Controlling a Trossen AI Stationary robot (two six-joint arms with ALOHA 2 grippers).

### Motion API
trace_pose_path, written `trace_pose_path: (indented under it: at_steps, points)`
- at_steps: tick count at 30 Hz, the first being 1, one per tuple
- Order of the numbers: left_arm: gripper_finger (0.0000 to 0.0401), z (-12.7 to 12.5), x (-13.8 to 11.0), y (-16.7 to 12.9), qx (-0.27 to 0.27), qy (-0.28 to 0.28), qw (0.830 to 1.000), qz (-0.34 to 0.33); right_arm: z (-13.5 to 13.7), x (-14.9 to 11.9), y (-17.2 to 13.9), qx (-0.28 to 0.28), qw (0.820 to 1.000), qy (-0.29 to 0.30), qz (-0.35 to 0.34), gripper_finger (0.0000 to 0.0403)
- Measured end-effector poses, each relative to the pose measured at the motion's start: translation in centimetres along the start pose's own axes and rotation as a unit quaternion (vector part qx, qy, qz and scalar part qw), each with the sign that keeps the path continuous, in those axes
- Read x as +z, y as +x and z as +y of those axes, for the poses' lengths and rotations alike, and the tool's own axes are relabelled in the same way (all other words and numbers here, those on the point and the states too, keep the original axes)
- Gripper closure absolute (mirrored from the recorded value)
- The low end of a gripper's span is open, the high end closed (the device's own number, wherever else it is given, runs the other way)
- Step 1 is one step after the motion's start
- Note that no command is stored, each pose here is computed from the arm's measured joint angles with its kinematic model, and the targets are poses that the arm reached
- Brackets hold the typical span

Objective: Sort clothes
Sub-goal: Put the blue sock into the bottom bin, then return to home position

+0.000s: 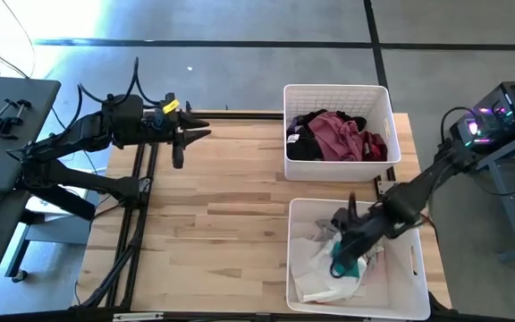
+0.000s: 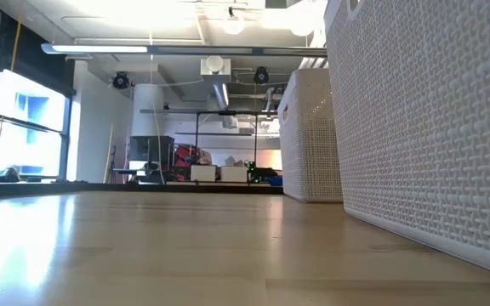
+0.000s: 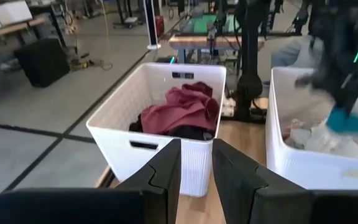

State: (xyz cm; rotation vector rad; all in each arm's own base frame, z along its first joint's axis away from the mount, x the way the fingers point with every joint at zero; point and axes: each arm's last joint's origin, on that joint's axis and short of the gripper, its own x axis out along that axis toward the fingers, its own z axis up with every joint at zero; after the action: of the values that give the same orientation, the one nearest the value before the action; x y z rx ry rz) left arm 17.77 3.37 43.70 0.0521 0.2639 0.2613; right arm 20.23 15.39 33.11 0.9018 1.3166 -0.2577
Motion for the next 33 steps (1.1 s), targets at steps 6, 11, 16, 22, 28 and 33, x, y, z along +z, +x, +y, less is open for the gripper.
trace_pose_path:
  at_steps: [6,11,16,22,28,33]
  points:
    - [0.0323,0.0,0.6,0.1,0.002,-0.003,0.999,-0.032,-4.3,-0.4,7.4,-0.07,0.993,0.077,0.047,0.0376]
    - [0.0323,0.0,0.7,0.1,-0.003,-0.009,0.999,-0.035,-5.7,-0.1,9.5,-0.058,0.982,0.099,0.152,0.0304]
    - [0.0323,-0.4,0.7,0.1,-0.065,-0.026,0.997,-0.037,-3.7,0.0,6.3,-0.053,0.978,0.106,0.173,0.0266]
    - [0.0323,-0.6,0.9,0.6,-0.088,-0.03,0.995,-0.044,-0.8,1.3,0.0,-0.027,0.995,0.096,-0.001,0.0263]
    - [0.0323,-0.7,1.3,1.7,-0.1,-0.03,0.992,-0.065,-0.3,4.8,-3.8,-0.026,0.943,0.091,-0.318,0.0263]
    - [0.0323,-1.0,1.3,2.6,-0.119,-0.029,0.991,-0.061,-1.8,9.5,-3.3,-0.065,0.924,0.126,-0.354,0.0265]
